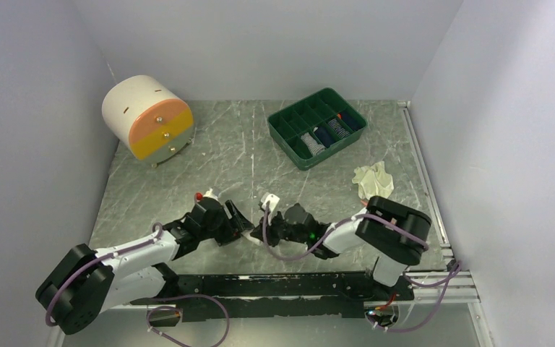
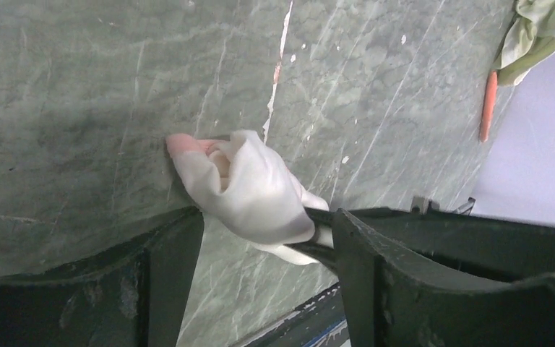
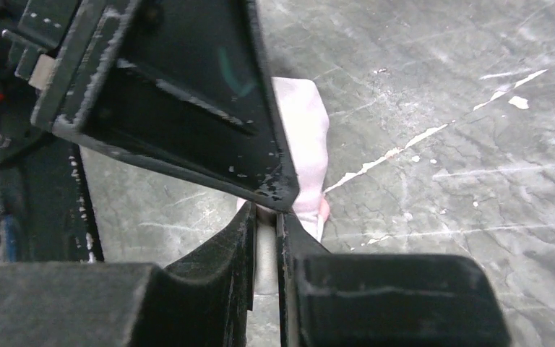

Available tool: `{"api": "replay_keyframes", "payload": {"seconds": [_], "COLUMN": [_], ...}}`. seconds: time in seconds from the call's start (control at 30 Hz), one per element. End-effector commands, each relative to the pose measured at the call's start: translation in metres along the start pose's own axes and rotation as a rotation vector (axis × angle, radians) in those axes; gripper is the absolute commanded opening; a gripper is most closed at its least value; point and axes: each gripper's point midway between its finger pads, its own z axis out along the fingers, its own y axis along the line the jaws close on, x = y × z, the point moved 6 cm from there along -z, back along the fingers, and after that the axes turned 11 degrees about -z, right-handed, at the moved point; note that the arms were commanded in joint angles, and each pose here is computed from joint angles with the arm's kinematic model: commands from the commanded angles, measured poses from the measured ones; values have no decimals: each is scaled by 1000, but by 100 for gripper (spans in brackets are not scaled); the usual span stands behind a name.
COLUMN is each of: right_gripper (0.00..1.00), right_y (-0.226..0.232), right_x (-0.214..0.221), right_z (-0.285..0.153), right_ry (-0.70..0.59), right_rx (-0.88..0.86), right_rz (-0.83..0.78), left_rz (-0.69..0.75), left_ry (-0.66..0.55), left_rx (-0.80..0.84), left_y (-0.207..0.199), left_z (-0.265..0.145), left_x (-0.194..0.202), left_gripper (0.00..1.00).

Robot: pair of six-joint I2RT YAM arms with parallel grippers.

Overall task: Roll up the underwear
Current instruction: Roll the underwear to the center of the board.

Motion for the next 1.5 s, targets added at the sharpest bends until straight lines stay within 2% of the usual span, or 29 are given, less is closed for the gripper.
{"api": "replay_keyframes", "payload": {"seconds": [0.0, 0.13, 0.27, 0.37, 0.5, 0.57, 0.77, 0.87, 1.03, 1.13, 1.23, 1.33, 1.47], "right_gripper": [13, 14, 15, 21, 36, 44, 54, 54, 52, 44, 30, 20, 16], "right_y": [6, -1, -10, -16, -25, -29, -21, -16, -3, 1, 3, 2, 0], "right_x": [33, 37, 36, 31, 12, -1, -24, -23, -13, -5, -3, 0, 10], "right_z": [-10, -7, -6, -8, -8, -8, -7, -5, 5, 10, 9, 7, 1], "right_ry": [72, 54, 26, -3, -14, -11, 81, 123, 192, 218, 192, 148, 82], "right_rx": [-243, -281, -268, -254, -173, -88, 133, 202, 214, 226, 225, 166, -15], "right_rz": [198, 268, 339, 362, 259, 153, -217, -304, -390, -397, -352, -264, -40], "left_rz": [66, 79, 72, 67, 59, 57, 53, 48, 44, 47, 50, 51, 44], "left_ry": [-4, 4, -7, -5, -9, -12, -15, -11, 1, 4, 7, 4, 2], "left_rx": [-118, -176, -227, -228, -238, -247, -259, -258, -261, -259, -263, -255, -219], "left_y": [22, 26, 28, 30, 30, 30, 30, 31, 30, 29, 29, 28, 25], "left_z": [5, 11, 12, 12, 10, 10, 9, 10, 12, 13, 12, 10, 10], "left_x": [-1, -2, -4, -3, -4, -4, -5, -4, -3, -3, -3, -3, -2], "left_gripper": [70, 59, 53, 48, 49, 50, 51, 51, 52, 52, 53, 59, 67]}}
